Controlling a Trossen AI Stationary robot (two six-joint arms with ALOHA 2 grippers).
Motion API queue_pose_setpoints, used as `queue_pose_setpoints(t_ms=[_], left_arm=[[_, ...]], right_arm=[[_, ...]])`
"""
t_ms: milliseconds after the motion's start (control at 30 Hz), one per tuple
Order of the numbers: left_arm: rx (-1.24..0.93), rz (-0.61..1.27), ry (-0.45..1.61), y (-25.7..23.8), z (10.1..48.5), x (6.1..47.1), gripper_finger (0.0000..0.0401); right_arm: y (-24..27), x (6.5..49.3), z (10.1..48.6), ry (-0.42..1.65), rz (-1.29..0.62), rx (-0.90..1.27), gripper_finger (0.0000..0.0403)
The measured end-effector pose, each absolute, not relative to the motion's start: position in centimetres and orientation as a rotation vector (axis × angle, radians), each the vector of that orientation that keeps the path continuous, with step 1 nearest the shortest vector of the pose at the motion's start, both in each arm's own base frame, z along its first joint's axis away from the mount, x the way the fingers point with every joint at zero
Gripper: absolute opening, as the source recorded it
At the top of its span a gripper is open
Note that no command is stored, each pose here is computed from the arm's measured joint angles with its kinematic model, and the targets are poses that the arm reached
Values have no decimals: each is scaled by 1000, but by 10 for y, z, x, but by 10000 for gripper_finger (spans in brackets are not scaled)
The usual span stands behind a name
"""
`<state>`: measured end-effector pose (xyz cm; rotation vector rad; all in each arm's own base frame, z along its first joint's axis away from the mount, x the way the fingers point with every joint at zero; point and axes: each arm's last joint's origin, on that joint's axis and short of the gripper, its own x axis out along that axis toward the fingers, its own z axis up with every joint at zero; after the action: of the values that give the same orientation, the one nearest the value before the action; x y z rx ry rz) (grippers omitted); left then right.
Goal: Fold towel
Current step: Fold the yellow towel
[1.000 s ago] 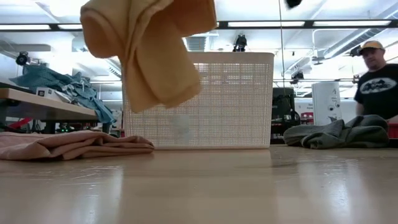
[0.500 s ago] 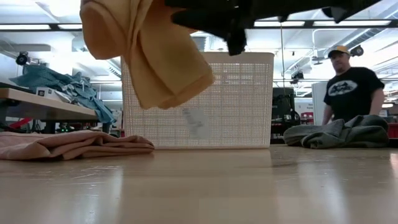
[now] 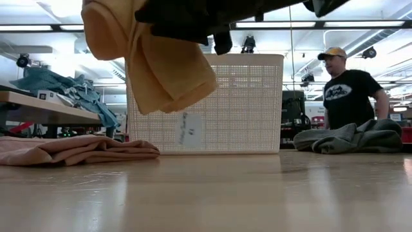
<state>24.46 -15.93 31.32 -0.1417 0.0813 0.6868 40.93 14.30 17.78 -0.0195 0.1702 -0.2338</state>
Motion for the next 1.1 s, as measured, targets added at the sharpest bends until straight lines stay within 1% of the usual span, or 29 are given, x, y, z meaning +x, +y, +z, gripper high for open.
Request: queue_pose_setpoints(t_ms=[133,200,267,300,400,467,600,700,800,967,1033,1100], left_arm=[[-142,686,82,-159,313,245,2],[-132,686,86,-159,313,245,2],[-99,679,102,-159,312,244,2],[-83,671,113,-159,312,244,2],[-41,619,171,-160,308,244,2],[-30,590,204,-160,306,243,2],[-17,536,263,-159,302,241,2],[-11,511,297,-159,300,240,2],[-4,514,318,-158,297,239,2],[-51,430,396,-159,292,238,17],[-58,401,418,-160,291,238,28],[-65,383,430,-161,291,238,41]], right_arm=[[141,412,180,171,-239,-49,100],[141,412,181,170,-237,-66,66],[146,409,180,178,-226,-98,23],[150,407,180,181,-214,-114,12],[164,400,184,183,-216,-151,6],[173,391,189,212,-256,-231,3],[192,371,205,261,-384,-383,2],[199,357,223,285,-392,-431,1],[198,343,242,312,-325,-375,1],[183,324,279,356,-81,-159,1],[177,320,288,346,-52,-111,1],[173,314,293,351,-68,-123,0]])
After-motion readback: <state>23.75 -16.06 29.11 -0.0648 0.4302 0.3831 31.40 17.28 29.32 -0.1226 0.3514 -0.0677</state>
